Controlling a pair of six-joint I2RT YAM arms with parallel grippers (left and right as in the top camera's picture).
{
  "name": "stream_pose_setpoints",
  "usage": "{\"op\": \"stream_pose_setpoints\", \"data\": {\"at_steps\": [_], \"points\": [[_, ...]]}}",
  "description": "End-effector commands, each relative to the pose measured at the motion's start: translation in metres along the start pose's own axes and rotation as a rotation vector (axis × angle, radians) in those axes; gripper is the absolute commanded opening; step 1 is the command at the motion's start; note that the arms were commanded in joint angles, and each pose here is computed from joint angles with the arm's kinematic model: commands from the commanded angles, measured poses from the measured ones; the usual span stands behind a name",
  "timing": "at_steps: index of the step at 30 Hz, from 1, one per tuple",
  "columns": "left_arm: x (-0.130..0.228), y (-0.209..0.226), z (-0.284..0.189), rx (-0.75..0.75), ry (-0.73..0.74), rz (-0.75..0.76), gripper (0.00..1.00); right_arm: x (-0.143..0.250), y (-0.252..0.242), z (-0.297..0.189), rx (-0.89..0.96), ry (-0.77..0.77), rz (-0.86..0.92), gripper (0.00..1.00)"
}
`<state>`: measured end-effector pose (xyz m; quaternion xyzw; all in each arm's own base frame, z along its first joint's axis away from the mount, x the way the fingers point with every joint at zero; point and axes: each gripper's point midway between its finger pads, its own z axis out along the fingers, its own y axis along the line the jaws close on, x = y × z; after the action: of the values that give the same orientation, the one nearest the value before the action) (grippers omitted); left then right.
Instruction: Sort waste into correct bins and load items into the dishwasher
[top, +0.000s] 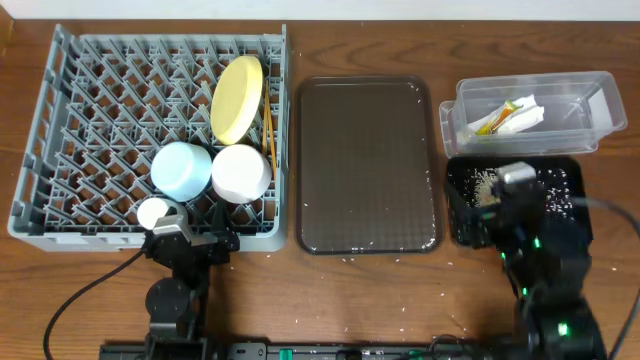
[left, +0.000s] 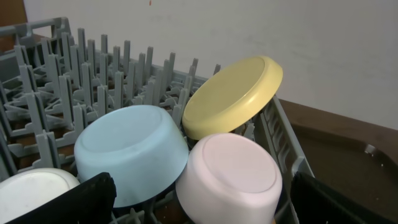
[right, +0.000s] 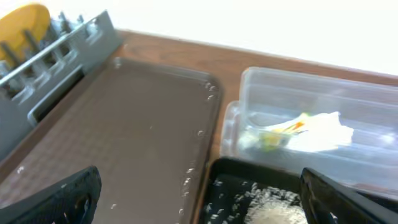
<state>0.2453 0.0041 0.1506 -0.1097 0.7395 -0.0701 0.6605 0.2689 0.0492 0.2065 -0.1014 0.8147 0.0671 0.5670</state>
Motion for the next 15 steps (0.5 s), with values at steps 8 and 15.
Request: {"op": "stream_pose_setpoints", "data": {"at_steps": [8, 15], "points": [[0.017, 0.008, 0.001, -0.031, 0.052, -0.005, 0.91, 0.043, -0.014, -0.018, 0.089, -0.266, -0.038, 0.99], [0.017, 0.008, 0.001, -0.031, 0.052, -0.005, 0.91, 0.052, -0.011, -0.011, 0.068, -0.301, -0.014, 0.99]]}}
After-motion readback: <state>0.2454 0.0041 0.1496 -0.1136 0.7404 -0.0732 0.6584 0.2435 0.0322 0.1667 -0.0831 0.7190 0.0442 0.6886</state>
